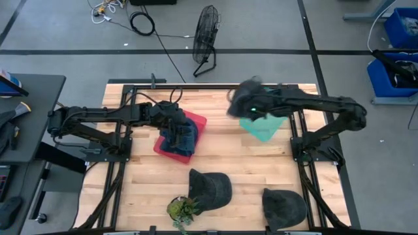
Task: Pick & Place hat
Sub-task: Put the top black cap into the green bin
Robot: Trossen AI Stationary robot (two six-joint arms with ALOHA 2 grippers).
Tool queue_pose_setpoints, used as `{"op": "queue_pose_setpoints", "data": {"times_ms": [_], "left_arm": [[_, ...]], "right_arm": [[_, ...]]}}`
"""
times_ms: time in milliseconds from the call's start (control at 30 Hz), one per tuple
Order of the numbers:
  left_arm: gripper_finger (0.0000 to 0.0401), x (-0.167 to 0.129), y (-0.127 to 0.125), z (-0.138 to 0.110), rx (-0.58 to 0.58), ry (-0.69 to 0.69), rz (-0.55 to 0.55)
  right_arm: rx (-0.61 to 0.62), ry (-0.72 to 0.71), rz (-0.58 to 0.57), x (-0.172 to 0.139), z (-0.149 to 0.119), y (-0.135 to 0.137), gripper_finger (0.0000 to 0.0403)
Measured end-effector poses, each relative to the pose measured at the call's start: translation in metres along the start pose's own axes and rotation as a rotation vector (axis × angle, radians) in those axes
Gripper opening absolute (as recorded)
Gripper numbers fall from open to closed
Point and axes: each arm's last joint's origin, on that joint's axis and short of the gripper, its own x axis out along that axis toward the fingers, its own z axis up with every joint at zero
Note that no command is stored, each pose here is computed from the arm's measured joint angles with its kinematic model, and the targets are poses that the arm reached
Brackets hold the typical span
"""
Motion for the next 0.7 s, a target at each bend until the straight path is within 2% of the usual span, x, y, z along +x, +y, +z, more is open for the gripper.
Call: {"op": "queue_pose_setpoints", "data": {"times_ms": [100,267,500,600,700], "left_arm": [[0.0140,0.000,0.000,0.000,0.000,0.000,0.000],[0.0140,0.000,0.000,0.000,0.001,0.000,0.000],[0.0140,0.000,0.000,0.000,0.001,-0.001,0.001],[0.0140,0.000,0.000,0.000,0.001,-0.001,0.001],[0.0140,0.000,0.000,0.000,0.000,-0.001,0.001]], "right_arm": [[0.148,0.010,-0.107,-0.005,-0.018,-0.022,0.0008],[0.316,0.025,-0.159,0.010,-0.046,-0.031,0.0007],[0.455,0.066,-0.186,0.057,-0.079,-0.015,0.0007],[0.497,0.063,-0.166,0.078,-0.090,-0.007,0.0007],[0.504,0.125,-0.128,0.095,-0.101,-0.004,0.0007]]}}
